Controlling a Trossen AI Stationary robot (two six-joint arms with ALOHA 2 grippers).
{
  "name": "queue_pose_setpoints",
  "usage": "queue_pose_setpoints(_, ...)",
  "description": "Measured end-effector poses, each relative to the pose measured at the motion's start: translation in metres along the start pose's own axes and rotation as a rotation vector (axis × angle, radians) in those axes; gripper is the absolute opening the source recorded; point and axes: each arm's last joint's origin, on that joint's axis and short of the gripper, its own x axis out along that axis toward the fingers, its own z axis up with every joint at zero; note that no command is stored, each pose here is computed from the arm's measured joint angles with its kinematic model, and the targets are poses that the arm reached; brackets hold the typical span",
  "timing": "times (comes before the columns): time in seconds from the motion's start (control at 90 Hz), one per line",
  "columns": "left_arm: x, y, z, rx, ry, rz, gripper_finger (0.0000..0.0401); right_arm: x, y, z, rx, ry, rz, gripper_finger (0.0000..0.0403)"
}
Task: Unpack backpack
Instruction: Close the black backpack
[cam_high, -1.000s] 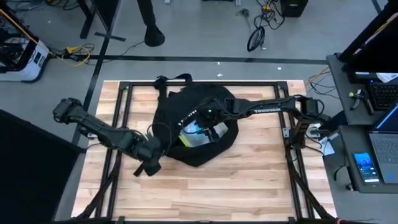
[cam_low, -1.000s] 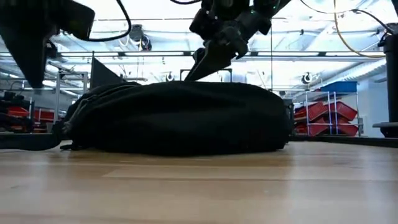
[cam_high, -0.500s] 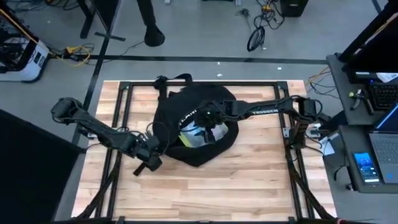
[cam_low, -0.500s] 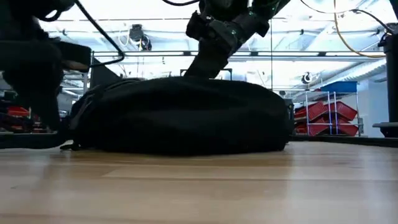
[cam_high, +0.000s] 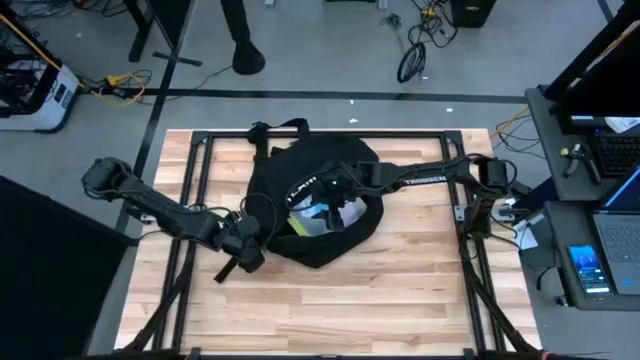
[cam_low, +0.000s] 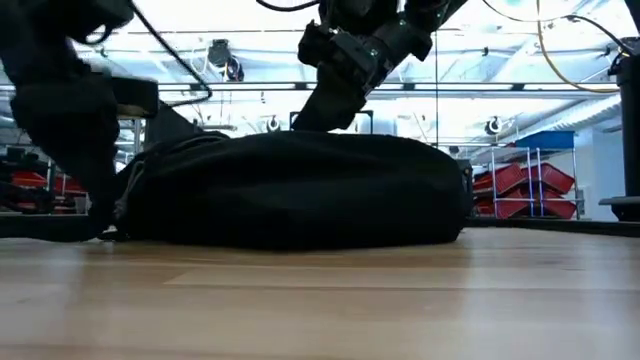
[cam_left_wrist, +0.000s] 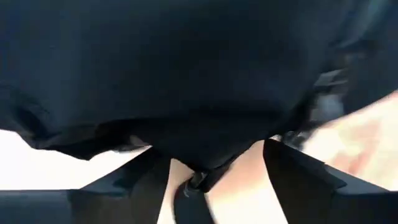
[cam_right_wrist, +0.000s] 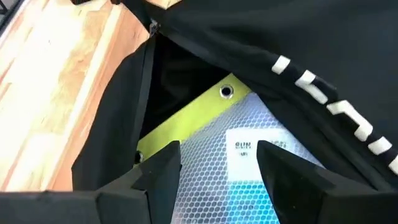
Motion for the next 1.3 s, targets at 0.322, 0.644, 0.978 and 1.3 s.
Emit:
queue_pose_setpoints(0.322,0.030,0.004,0.007,-0.052,-0.077,0.110,0.0203,0.008,-0.002,-0.001,-0.009,-0.007,0.000,0.0196)
queue_pose_setpoints(0.644,0.036,-0.007,0.017,0.022,-0.132,0.034,0.0010,0.010,0.007,0.001,-0.010,-0.025,0.013,0.0196)
queue_pose_setpoints(0.978,-0.010,-0.012,0.033,0.222,-0.234,-0.175,0.0002,0.015,0.053,0.022,-0.235,-0.219,0.069,0.0196)
queue_pose_setpoints(1.3,-0.022,-0.007,0.037,0.280,-0.233,-0.260,0.0001,0.050,0.080,0.015,-0.609,-0.280,0.057,0.0196)
